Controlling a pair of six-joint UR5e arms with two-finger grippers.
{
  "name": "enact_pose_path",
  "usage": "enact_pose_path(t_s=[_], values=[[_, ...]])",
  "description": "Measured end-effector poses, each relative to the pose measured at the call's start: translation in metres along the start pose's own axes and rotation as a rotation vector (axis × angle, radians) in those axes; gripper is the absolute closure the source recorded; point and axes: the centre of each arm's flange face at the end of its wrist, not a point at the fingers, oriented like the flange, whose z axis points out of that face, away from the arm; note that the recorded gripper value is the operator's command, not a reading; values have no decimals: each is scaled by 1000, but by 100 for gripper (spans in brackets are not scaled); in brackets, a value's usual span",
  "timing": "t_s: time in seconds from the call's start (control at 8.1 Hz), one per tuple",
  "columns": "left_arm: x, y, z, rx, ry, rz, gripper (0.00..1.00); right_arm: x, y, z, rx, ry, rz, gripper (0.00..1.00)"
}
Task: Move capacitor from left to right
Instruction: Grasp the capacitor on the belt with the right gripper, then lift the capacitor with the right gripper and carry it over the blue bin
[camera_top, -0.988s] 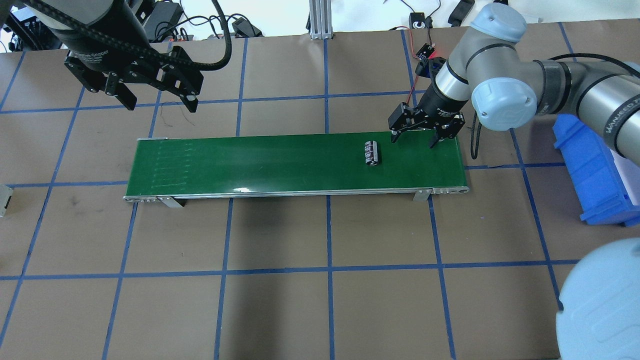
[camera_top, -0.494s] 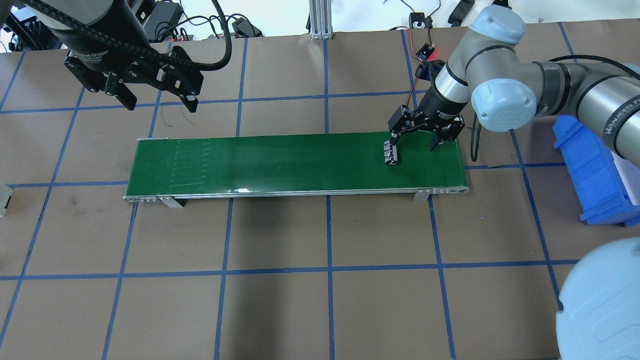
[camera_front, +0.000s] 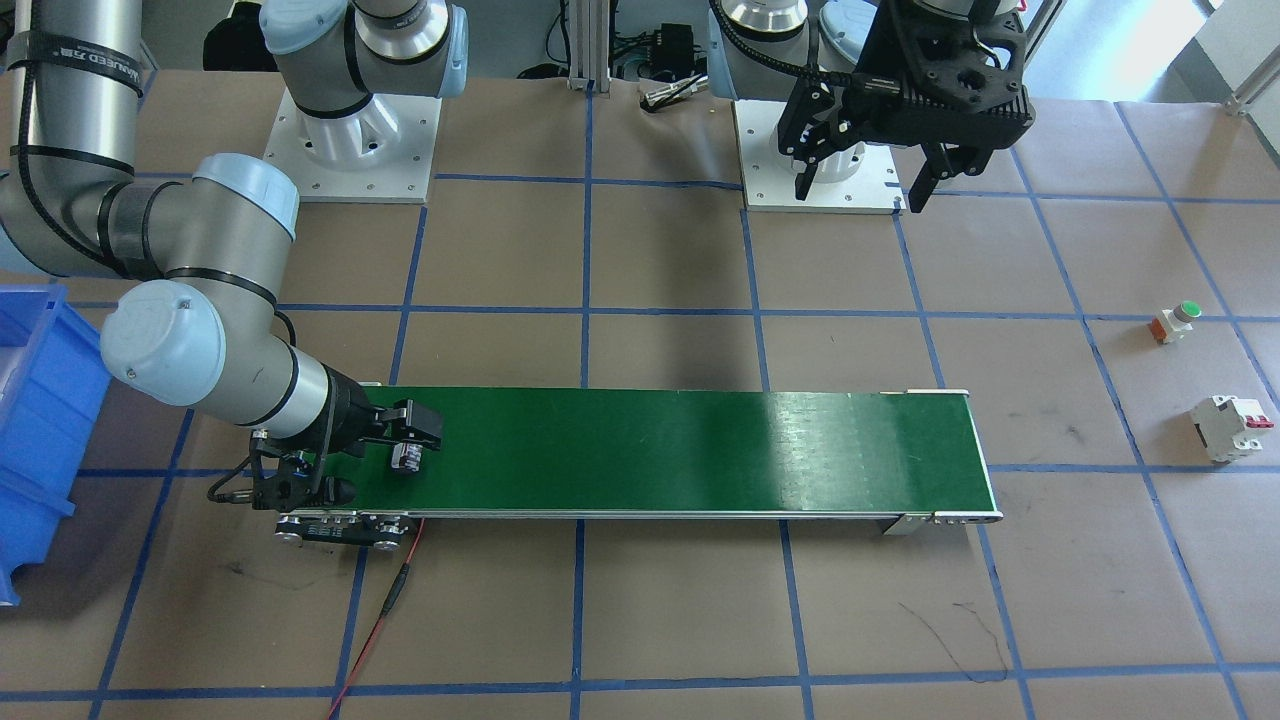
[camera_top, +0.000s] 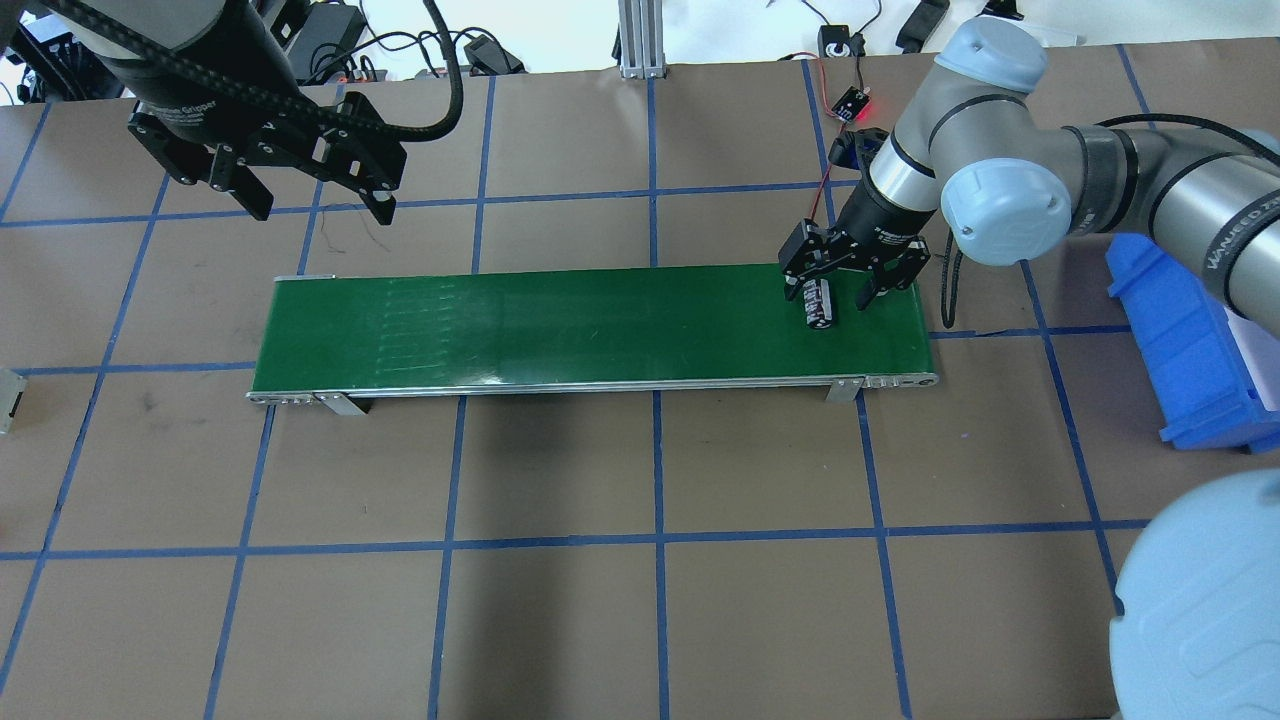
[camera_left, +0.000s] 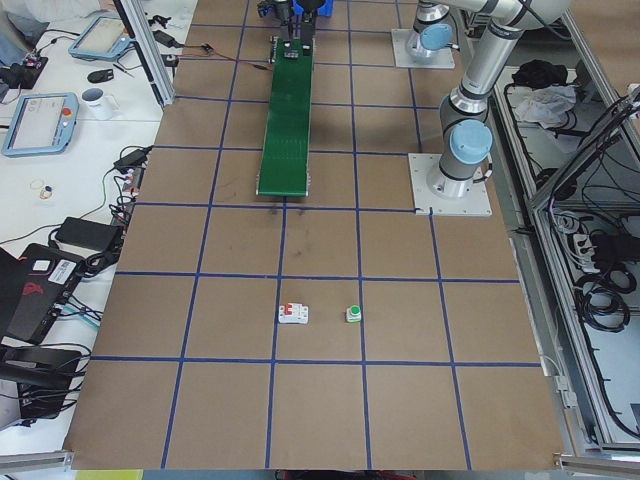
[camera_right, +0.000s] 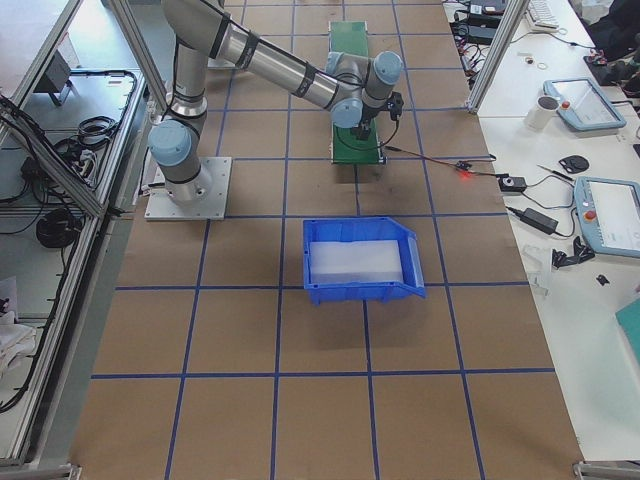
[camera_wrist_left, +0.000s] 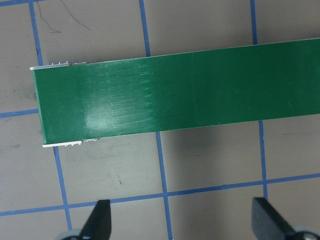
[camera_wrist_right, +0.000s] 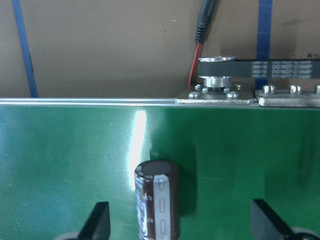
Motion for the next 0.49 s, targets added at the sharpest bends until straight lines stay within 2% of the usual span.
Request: enact_pose_path(t_s=[0.25,0.49], values=[[0,0,0,-1,0,1,0,4,3,2,-38,21,-30,100],[0,0,1,-2,0,1,0,14,2,-1,-43,36,-29,100]])
